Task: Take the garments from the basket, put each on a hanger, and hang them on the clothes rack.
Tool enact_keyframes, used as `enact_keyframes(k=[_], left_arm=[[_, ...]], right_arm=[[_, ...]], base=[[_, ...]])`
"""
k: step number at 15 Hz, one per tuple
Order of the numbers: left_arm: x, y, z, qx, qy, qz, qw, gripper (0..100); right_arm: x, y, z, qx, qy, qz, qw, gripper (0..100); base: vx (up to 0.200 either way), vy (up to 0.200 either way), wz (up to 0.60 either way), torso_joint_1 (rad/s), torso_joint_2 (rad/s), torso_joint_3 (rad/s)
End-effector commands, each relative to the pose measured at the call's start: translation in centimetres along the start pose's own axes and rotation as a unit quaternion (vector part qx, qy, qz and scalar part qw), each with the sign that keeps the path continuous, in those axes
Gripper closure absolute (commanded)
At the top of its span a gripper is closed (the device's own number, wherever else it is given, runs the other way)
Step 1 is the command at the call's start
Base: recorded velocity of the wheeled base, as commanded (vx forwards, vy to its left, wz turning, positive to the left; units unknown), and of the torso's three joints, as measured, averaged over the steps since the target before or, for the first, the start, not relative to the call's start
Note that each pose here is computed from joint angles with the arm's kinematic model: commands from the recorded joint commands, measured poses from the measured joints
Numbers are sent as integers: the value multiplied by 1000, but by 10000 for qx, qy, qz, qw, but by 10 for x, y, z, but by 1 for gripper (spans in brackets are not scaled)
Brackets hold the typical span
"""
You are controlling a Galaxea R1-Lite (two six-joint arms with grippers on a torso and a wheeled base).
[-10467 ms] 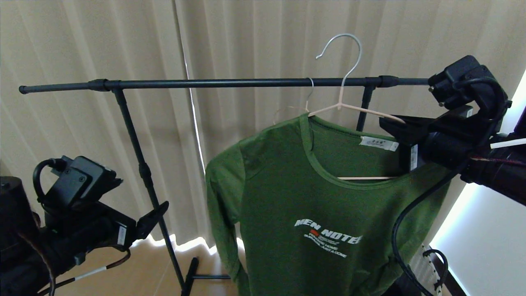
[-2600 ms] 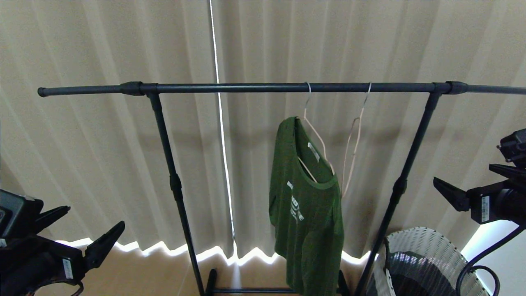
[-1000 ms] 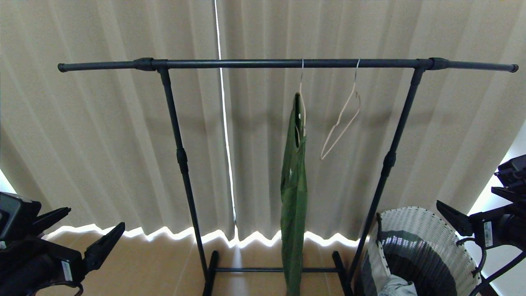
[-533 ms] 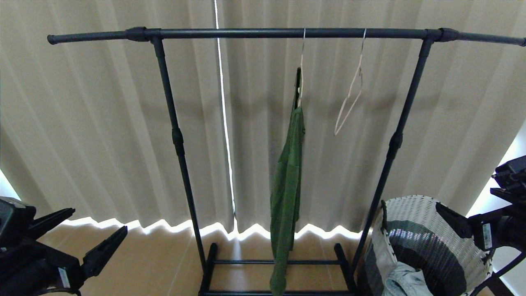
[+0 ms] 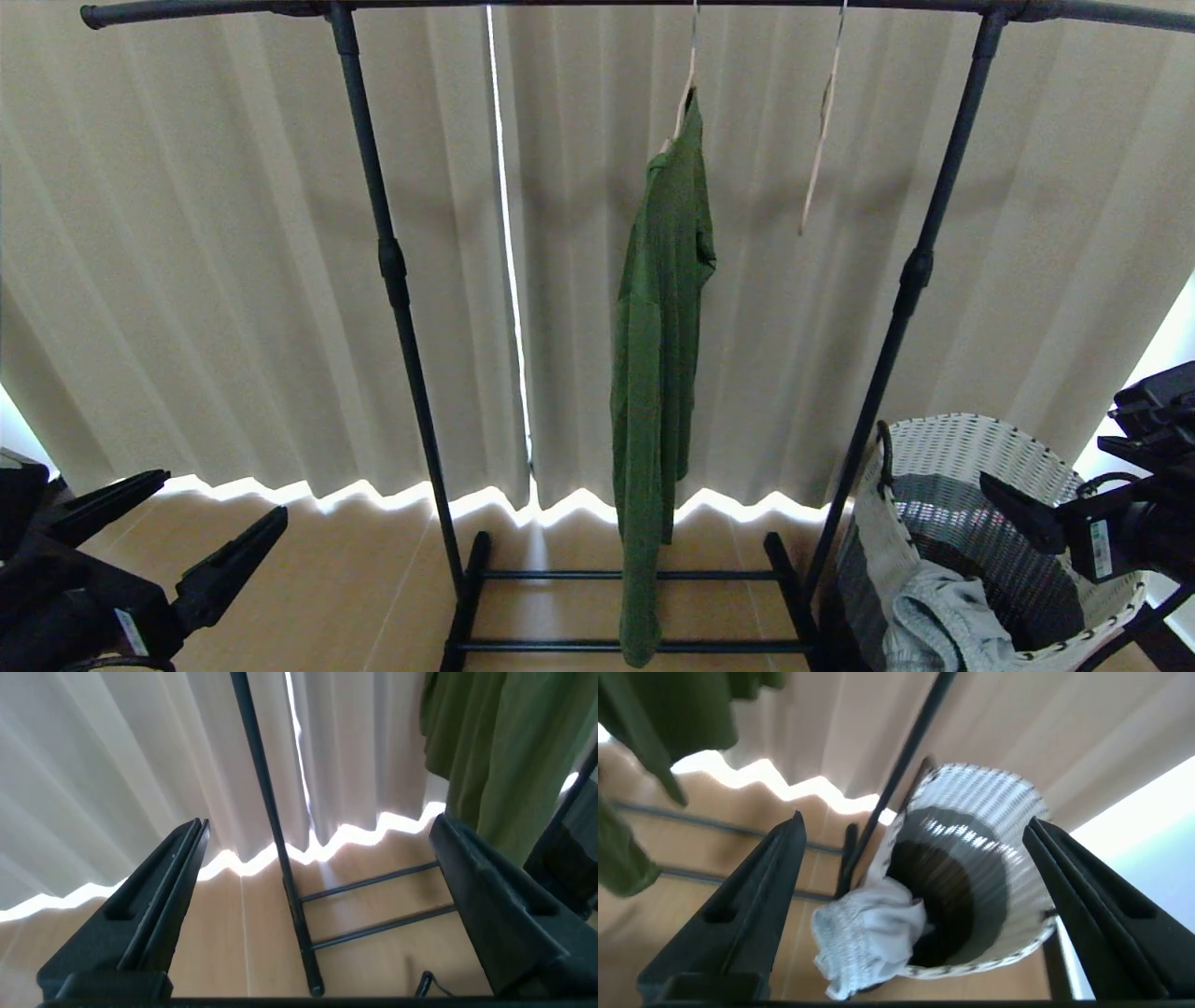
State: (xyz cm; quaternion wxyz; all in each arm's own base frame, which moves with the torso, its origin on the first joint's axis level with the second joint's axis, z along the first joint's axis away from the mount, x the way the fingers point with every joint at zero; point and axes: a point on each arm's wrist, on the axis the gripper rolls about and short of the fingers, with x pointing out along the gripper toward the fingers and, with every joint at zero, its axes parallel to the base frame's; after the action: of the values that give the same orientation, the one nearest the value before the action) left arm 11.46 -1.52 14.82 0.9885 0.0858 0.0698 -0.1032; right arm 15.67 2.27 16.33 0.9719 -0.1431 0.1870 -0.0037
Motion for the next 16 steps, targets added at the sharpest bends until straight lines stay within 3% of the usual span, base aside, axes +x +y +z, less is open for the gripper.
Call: enact_keyframes(k=[1,3,14,16], left_arm=[[0,0,0,10,-9,1,10000,0],[0,0,0,10,-17,2,10000,0],[-1,-1,-2,15,35,-14,10000,0],[-1,-1,-3,14,42,-16,10000,0]], right_arm=[[1,1,-1,-13,27,73,10000,0],[2,2,-3,-19,52,102,9999,0],[2,2,-6,-34,113,139,9998,0],[2,2,-6,-34,113,139,9998,0]], base=[[0,0,0,-22,115,76],[0,0,0,-9,25,16],[0,-200,0,2,8,8],[0,0,0,0,0,0]])
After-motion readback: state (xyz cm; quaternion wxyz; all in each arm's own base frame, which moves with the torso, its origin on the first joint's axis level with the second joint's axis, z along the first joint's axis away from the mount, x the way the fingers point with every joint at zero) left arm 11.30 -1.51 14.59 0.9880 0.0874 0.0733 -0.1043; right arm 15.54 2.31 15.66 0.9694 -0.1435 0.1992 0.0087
